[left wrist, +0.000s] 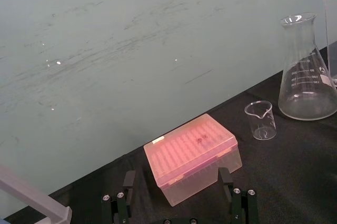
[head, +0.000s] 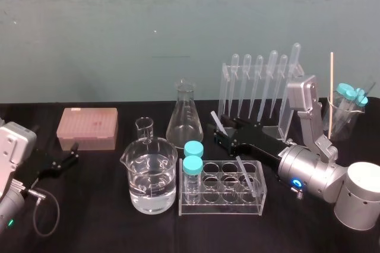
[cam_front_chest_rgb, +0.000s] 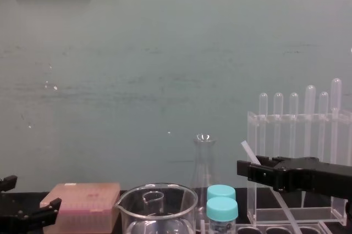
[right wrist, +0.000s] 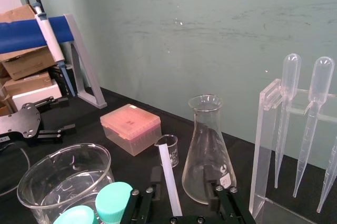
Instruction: Pick up the stirring rod with one hand, then place it down.
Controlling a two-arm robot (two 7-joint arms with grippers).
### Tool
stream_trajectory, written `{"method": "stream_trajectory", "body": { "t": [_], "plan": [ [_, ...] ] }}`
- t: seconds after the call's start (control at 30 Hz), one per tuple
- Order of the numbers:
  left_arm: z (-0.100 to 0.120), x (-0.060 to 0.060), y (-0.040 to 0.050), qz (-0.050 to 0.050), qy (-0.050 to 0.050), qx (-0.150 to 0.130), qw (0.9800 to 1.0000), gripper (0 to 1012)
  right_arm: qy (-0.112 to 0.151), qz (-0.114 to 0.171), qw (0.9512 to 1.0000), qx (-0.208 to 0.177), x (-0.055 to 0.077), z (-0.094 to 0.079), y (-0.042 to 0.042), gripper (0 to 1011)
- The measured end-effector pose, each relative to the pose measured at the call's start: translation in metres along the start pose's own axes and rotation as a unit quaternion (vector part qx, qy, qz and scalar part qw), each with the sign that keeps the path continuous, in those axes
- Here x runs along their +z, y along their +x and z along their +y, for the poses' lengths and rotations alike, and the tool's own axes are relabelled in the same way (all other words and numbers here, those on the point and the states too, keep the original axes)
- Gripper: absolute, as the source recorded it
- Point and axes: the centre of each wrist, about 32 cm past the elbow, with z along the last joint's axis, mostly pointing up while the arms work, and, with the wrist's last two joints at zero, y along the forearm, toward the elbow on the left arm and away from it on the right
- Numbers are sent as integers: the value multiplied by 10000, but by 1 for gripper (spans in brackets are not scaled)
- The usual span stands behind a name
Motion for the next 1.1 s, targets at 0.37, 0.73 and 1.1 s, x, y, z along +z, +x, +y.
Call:
{"method": "stream_trajectory", "body": {
  "t": [0.37,0.73,1.1],
  "plan": [
    [0,0,0,1,0,0,10000,1000,1,0,10000,1,1,0,-1,161],
    [0,0,0,0,0,0,10000,1000,1,0,10000,0,1,0,-1,70],
    [0,0,0,0,0,0,10000,1000,873,-299,9956,-154,-3,-6,-12,70]
  ]
}}
